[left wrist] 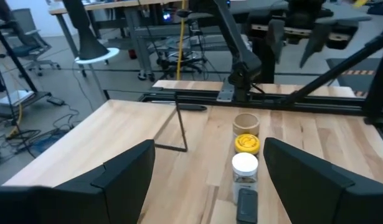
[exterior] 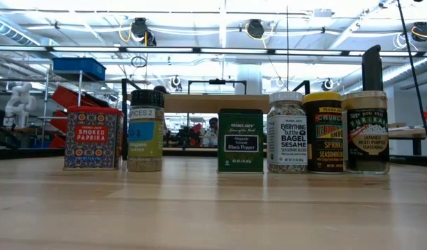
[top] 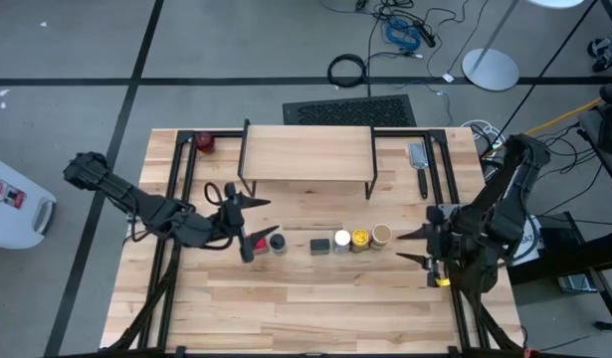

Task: Shelf spices
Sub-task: Put the red seasoning can on the shelf

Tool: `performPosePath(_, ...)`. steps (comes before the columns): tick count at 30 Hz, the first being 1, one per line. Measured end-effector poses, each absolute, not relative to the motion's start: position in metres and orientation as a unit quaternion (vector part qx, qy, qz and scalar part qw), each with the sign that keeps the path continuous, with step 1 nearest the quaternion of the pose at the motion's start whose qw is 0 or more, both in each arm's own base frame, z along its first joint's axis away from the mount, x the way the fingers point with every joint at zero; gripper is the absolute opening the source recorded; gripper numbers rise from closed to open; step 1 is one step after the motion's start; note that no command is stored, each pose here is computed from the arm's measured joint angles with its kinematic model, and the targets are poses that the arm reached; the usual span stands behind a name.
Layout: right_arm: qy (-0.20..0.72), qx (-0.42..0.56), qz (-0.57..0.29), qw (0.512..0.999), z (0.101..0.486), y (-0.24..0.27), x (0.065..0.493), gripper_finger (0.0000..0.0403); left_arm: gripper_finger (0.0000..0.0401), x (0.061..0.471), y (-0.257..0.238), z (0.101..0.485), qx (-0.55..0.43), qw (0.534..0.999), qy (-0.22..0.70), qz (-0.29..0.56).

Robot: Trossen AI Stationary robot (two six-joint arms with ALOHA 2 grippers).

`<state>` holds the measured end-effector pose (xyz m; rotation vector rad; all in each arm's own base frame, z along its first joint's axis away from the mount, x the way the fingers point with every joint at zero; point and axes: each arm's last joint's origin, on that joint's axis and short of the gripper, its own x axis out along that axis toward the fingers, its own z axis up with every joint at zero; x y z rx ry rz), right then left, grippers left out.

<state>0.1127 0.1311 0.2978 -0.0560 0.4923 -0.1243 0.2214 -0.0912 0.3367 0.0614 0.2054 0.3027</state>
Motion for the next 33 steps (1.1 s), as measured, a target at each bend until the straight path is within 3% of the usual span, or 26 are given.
performPosePath(12,0.259,-0.060,-0.072,0.961,0.285,0.143,0.121,0.0167,0.0310,0.223,-0.086,0.336,0.066,0.979,0.110,0.157)
performPosePath(25,0.263,-0.068,-0.074,0.960,0.284,0.144,0.122,0.0167,0.0310,0.200,-0.097,0.303,-0.041,0.957,0.246,0.151)
performPosePath(33,0.262,-0.053,-0.078,0.961,0.284,0.144,0.122,0.0167,0.0310,0.195,-0.101,0.277,-0.091,0.943,0.270,0.169)
